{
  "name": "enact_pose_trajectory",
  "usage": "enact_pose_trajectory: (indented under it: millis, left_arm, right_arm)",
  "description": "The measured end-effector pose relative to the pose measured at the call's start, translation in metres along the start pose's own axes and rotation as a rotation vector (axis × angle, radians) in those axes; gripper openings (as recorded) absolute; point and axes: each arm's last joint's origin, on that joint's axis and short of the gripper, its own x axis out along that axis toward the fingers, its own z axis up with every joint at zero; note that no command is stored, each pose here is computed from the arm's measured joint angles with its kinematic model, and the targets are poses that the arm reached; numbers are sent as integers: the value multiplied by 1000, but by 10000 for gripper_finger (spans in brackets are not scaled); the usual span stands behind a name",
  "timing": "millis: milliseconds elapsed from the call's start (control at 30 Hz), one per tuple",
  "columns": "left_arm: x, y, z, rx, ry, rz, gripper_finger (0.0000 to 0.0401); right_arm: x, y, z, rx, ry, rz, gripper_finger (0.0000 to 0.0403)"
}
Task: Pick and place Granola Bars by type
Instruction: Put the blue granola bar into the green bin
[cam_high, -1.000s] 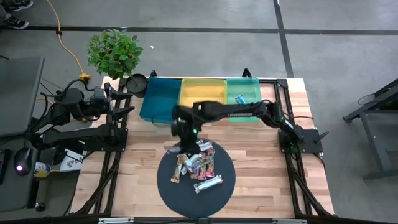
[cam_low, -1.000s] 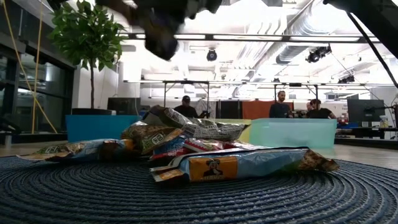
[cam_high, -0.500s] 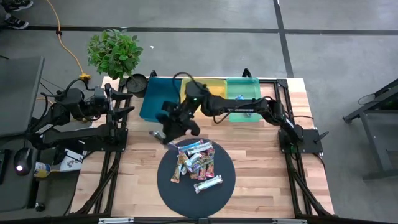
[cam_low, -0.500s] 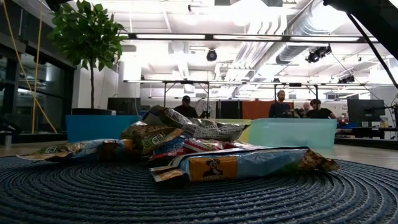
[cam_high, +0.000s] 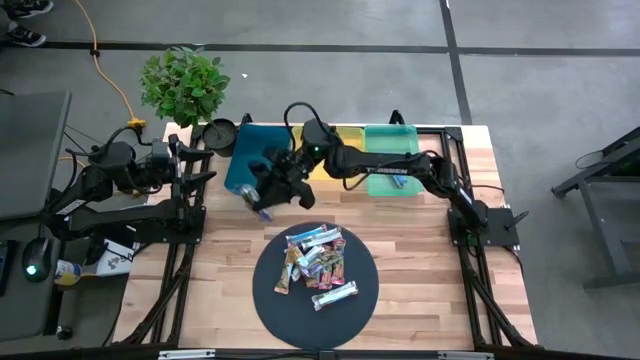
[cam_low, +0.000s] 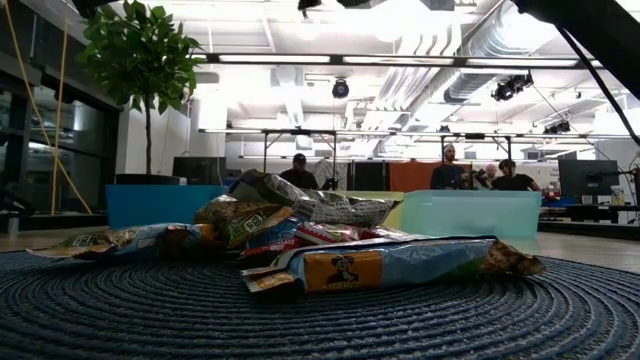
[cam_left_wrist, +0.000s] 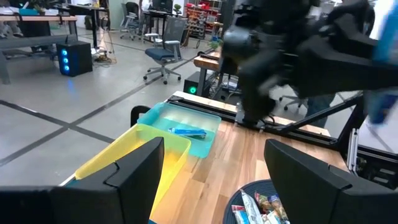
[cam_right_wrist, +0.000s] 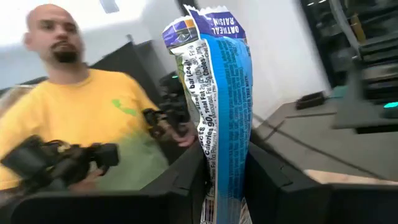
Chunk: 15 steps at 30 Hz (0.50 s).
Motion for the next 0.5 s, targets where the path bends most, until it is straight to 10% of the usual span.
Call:
enact_pose_trajectory:
  millis: [333,500]
  left_arm:
    - [0,0,-1,-1,10,2,273]
    - [0,0,-2,-1,16,2,273]
  right_arm:
    - [-46,-21,14,-116,36,-221,78]
    - [-78,-4,30,-208,145,-532,78]
